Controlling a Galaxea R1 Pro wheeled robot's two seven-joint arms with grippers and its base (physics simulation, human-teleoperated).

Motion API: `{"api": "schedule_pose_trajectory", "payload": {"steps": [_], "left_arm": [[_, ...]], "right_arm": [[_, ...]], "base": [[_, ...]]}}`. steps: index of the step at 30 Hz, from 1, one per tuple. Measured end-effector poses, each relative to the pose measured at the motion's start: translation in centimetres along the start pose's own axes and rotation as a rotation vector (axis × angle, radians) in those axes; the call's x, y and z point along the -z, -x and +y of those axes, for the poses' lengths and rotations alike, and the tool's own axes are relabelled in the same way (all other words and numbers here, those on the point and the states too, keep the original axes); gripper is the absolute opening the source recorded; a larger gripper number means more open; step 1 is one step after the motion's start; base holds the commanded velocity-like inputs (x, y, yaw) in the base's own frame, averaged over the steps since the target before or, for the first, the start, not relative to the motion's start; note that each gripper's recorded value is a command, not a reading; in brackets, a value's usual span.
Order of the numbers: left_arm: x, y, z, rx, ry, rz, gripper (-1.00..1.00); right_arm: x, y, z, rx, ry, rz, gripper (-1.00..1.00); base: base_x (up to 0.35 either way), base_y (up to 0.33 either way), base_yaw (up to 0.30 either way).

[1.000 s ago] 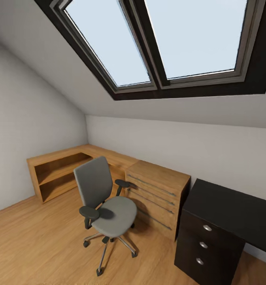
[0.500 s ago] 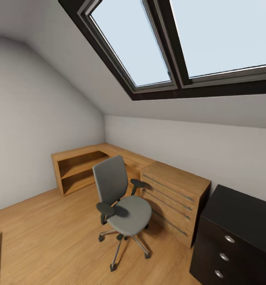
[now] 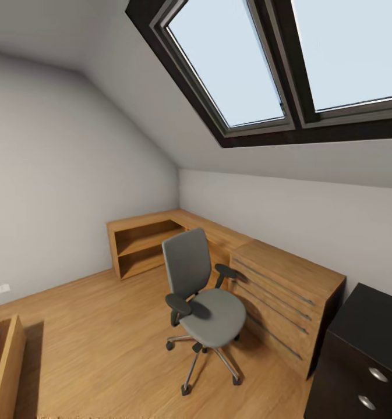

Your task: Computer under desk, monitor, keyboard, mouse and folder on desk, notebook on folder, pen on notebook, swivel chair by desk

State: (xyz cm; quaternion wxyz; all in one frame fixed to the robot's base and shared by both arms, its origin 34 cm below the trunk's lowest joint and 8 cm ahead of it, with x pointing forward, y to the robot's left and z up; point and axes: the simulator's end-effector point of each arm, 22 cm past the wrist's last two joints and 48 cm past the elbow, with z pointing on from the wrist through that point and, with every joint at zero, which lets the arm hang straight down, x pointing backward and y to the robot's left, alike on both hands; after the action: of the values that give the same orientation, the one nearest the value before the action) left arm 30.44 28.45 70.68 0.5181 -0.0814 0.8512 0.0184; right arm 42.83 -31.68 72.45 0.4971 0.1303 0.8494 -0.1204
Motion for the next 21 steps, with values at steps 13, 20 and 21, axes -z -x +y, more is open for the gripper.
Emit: {"api": "schedule_pose_trajectory", "payload": {"steps": [13,20,21], "left_arm": [[0.0,0.0,0.0,0.0,0.0,0.0,1.0],[0.0,0.0,0.0,0.0,0.0,0.0,1.0],[0.0,0.0,0.0,0.0,0.0,0.0,1.0]], "right_arm": [[0.03,-0.07,0.07,0.001,0.002,0.002,1.0],[0.05,-0.12,0.02,0.002,0.002,0.003,1.0],[0.06,-0.12,0.06,0.002,0.003,0.003,1.0]], "base": [[0.0,0.0,0.289],[0.0,0.0,0.288],[0.0,0.0,0.287]]}}
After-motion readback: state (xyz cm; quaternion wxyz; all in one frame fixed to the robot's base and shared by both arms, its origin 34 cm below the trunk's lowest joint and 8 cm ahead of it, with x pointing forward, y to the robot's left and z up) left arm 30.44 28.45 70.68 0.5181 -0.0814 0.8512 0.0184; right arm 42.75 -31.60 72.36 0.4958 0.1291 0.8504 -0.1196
